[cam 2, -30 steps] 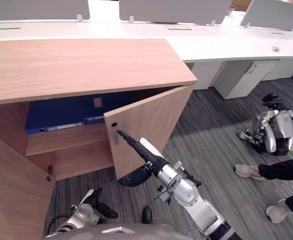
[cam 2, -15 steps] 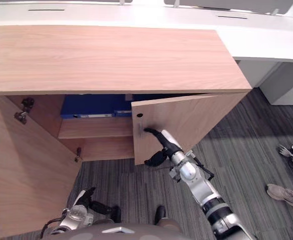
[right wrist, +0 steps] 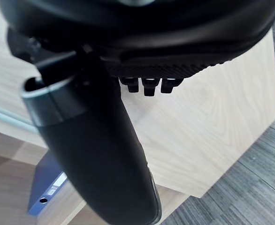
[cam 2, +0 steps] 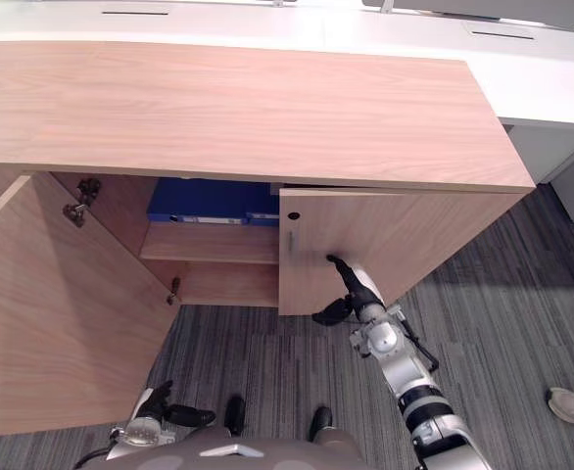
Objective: Walk over to the cabinet, pick up the folder, carry it to the office cabinet, place the folder inside the office cabinet, then close the office cabinet door
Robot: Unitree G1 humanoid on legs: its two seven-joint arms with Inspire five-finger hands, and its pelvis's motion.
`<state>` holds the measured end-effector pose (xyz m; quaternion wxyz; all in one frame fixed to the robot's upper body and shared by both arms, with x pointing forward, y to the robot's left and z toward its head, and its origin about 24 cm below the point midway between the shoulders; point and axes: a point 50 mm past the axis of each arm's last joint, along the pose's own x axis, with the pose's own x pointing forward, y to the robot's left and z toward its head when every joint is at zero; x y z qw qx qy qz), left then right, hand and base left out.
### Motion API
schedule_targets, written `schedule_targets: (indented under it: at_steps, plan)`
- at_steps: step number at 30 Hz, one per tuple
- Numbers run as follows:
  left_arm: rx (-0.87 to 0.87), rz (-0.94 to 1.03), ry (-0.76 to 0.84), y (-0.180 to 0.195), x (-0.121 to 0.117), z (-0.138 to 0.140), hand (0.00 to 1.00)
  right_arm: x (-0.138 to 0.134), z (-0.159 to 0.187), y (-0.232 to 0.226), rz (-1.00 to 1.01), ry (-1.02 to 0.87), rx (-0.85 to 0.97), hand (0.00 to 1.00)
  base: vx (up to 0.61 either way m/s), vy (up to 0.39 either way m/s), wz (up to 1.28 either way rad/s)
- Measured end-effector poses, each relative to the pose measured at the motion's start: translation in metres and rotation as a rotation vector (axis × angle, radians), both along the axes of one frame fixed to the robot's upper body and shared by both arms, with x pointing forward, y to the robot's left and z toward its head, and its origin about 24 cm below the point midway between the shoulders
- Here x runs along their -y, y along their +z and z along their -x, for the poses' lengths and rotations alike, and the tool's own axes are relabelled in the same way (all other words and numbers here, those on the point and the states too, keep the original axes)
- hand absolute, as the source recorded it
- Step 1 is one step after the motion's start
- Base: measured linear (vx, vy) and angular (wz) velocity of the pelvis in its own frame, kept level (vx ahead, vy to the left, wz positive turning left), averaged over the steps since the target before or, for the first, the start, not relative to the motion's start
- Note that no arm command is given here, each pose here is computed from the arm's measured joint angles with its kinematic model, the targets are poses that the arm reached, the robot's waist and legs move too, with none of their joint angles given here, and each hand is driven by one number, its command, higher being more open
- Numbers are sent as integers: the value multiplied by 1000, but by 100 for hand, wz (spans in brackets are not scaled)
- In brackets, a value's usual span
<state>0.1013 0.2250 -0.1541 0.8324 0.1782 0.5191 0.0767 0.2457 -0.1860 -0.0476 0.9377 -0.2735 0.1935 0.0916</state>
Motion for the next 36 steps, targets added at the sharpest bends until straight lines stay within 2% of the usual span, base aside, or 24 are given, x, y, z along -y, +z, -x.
schedule_targets:
  at_steps: [4,12,17,24,29,34,36]
  plan:
    - [4,15,34,0,0,3,100,2,28,-24,-75,-120,-91,100,16,-12,20]
    - [40,77,181,-1,2,7,100,3,106,-87,-257,-464,-417,100,-30,-15,13]
    - [51,115,234,-2,6,7,100,12,130,-101,-280,-630,-499,100,-38,-13,16]
    - [58,140,266,-2,9,8,100,12,143,-107,-295,-718,-548,100,-4,-2,1]
    - [65,158,289,-3,12,8,100,11,137,-107,-297,-718,-552,100,3,-11,3]
    - [82,203,469,-5,9,17,100,15,133,-107,-303,-745,-551,100,20,-34,29]
    - [106,199,598,-4,-2,27,100,14,128,-106,-303,-736,-541,100,17,-44,33]
